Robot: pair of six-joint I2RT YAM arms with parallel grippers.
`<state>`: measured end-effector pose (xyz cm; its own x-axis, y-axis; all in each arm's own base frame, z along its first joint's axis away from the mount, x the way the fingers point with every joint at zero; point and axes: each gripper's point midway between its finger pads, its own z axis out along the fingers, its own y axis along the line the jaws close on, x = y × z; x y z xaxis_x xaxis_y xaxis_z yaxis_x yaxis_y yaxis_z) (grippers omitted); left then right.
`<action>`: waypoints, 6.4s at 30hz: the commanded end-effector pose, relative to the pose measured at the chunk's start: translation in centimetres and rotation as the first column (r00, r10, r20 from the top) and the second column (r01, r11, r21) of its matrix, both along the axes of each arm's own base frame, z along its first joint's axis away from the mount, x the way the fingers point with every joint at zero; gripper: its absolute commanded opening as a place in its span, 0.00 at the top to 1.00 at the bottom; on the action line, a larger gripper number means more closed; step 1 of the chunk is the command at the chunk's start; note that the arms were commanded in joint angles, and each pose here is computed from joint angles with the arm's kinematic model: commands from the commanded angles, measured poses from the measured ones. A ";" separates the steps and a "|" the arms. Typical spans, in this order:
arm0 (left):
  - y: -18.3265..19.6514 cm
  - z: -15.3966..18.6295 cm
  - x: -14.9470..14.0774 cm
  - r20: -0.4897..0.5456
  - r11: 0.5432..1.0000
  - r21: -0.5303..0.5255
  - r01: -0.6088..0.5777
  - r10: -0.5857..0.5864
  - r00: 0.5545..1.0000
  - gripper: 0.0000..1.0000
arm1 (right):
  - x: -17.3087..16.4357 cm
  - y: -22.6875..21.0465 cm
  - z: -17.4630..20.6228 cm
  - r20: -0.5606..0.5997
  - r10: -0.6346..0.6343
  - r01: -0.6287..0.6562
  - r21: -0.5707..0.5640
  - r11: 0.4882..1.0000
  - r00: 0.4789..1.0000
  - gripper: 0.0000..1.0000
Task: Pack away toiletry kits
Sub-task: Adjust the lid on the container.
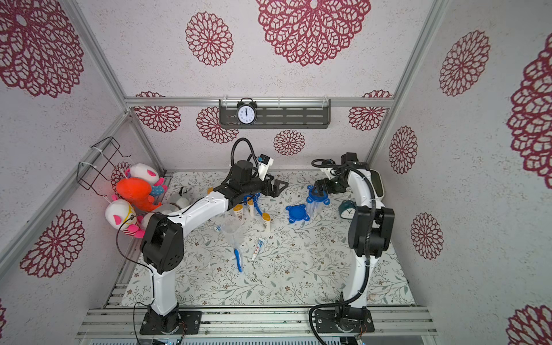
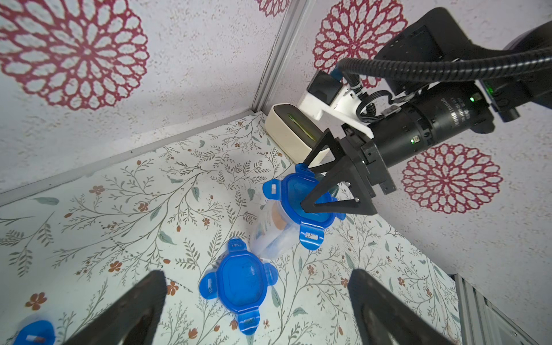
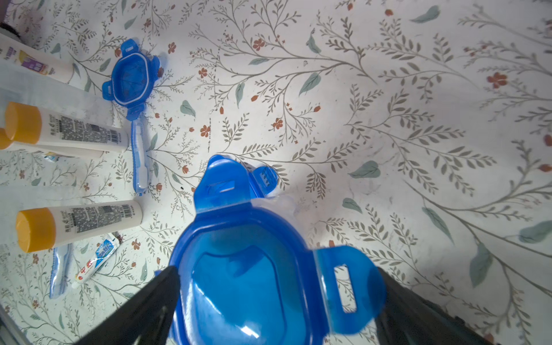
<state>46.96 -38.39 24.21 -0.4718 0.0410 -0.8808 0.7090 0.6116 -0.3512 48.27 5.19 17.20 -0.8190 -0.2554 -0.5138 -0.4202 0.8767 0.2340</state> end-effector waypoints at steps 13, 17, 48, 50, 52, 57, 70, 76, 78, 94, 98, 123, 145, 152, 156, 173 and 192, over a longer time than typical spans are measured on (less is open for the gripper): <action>-0.4 -0.1 0.4 -0.010 1.000 -0.010 0.009 -0.009 1.000 0.01 | -1.9 0.8 4.7 0.116 0.040 -0.013 -0.231 0.973 0.992 0.01; -0.4 -0.2 0.4 -0.011 1.000 -0.003 0.009 -0.009 1.000 0.01 | -1.8 0.8 3.4 0.075 0.059 -0.036 -0.276 0.961 0.995 0.01; -0.2 -0.5 0.4 -0.012 1.000 0.018 0.012 -0.012 1.000 0.01 | -1.6 0.8 -0.2 -0.058 0.110 -0.123 -0.315 0.941 0.992 0.01; -0.1 -0.5 0.4 -0.012 1.000 0.019 0.010 -0.010 1.000 0.01 | -1.7 0.8 -0.5 -0.068 0.109 -0.125 -0.314 0.941 0.992 0.01; -0.1 -0.5 0.4 -0.011 1.000 0.019 0.010 -0.010 1.000 0.01 | -1.8 0.7 -0.8 -0.075 0.109 -0.127 -0.314 0.941 0.991 0.01; -0.1 -0.4 0.4 -0.011 1.000 0.018 0.009 -0.008 1.000 0.01 | -2.4 0.5 -1.6 -0.102 0.108 -0.136 -0.324 0.936 0.989 0.01; -0.1 -0.2 0.4 -0.008 1.000 0.016 0.006 -0.006 1.000 0.01 | -2.9 0.7 -3.1 -0.134 0.109 -0.146 -0.311 0.939 0.985 0.01; -0.1 -0.2 0.4 -0.008 1.000 0.016 0.007 -0.007 1.000 0.01 | -2.7 1.0 -3.3 -0.133 0.106 -0.141 -0.293 0.946 0.986 0.08; -0.1 -0.3 0.5 -0.008 1.000 0.015 0.006 -0.006 1.000 0.01 | -2.7 1.1 -3.4 -0.132 0.109 -0.144 -0.289 0.946 0.985 0.12; -0.3 -0.5 0.7 -0.010 1.000 0.017 0.005 -0.005 1.000 0.01 | -1.5 2.4 -1.0 -0.028 0.136 -0.139 -0.202 0.969 0.990 0.05; -0.3 -0.5 0.8 -0.012 1.000 0.016 0.008 -0.008 1.000 0.01 | -1.4 2.8 -0.7 -0.017 0.137 -0.138 -0.180 0.974 0.990 0.03; -0.7 -0.8 1.0 -0.016 1.000 0.019 0.019 -0.018 1.000 0.01 | -2.2 0.6 -5.9 -0.101 0.008 -0.041 -0.336 0.941 0.995 0.05; -0.8 -0.7 0.9 -0.021 1.000 0.012 0.018 -0.018 1.000 0.01 | -1.3 3.1 0.0 0.071 0.021 -0.006 -0.208 0.978 0.997 0.01; -0.9 -0.7 0.8 -0.023 1.000 0.010 0.018 -0.018 1.000 0.01 | -0.6 4.1 4.1 0.176 0.012 0.011 -0.132 0.991 0.984 0.01; -0.8 -0.7 0.8 -0.023 1.000 0.010 0.017 -0.017 1.000 0.01 | -0.5 3.8 5.1 0.205 -0.002 0.031 -0.139 0.990 0.979 0.01; -0.9 -0.9 0.9 -0.023 1.000 0.011 0.020 -0.020 1.000 0.01 | -0.3 2.7 1.7 0.109 0.014 0.014 -0.244 0.970 0.994 0.01; -0.8 -1.2 1.1 -0.025 1.000 0.021 0.019 -0.018 1.000 0.01 | -0.7 1.9 -2.3 0.012 0.019 -0.014 -0.315 0.949 1.000 0.01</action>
<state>47.65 -38.97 22.99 -0.5001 0.0647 -0.8636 0.7038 0.6113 -0.3618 48.22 7.80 15.97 -0.7893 -0.3931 -0.4716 -0.4301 0.9022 -0.0323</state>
